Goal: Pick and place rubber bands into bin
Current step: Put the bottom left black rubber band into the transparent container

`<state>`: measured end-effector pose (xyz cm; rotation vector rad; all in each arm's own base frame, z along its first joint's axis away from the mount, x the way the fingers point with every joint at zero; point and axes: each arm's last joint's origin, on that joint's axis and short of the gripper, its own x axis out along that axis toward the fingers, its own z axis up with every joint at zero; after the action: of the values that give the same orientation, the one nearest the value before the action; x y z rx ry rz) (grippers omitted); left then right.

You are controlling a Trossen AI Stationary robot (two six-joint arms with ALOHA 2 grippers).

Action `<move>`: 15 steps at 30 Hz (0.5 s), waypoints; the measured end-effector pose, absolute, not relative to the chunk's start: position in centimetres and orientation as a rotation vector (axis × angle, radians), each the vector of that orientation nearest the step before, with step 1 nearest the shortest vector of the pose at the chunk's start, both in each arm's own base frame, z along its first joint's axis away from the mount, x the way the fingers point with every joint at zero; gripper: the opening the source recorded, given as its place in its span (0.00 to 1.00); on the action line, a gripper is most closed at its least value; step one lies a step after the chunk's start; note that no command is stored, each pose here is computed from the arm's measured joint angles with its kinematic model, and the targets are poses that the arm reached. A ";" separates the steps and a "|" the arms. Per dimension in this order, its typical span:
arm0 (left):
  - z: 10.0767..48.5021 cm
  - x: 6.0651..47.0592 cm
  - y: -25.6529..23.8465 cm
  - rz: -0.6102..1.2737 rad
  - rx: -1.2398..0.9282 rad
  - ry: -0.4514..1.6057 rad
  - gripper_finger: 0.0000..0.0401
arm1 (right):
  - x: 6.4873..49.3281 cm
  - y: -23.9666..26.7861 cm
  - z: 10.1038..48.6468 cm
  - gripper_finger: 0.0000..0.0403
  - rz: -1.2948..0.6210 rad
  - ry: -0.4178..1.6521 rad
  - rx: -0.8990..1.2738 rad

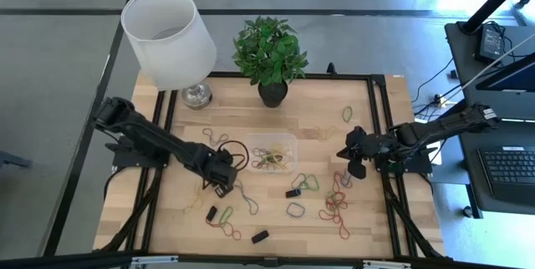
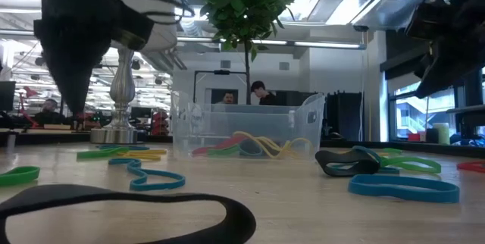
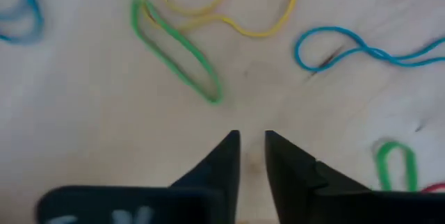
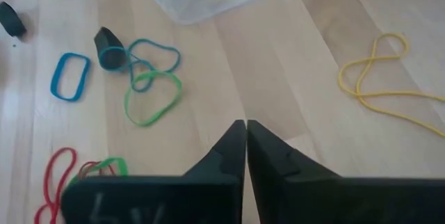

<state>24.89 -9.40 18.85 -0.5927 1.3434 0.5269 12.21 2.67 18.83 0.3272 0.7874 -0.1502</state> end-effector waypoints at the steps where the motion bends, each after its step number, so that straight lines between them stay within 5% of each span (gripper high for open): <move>1: 18.6 25.0 -9.6 0.538 -0.625 1.347 0.21 | 12.2 2.7 18.8 0.04 -0.150 0.786 0.327; 7: 17.7 25.8 -11.5 0.514 -0.819 1.348 0.34 | 12.2 2.7 18.8 0.02 -0.150 0.787 0.326; 15: 17.9 24.8 -14.7 0.509 -0.972 1.353 0.32 | 12.2 2.7 18.8 0.03 -0.150 0.787 0.325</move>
<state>24.83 -14.75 17.89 -0.9715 1.3531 0.5085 12.23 2.67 18.82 0.3254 0.7873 -0.1503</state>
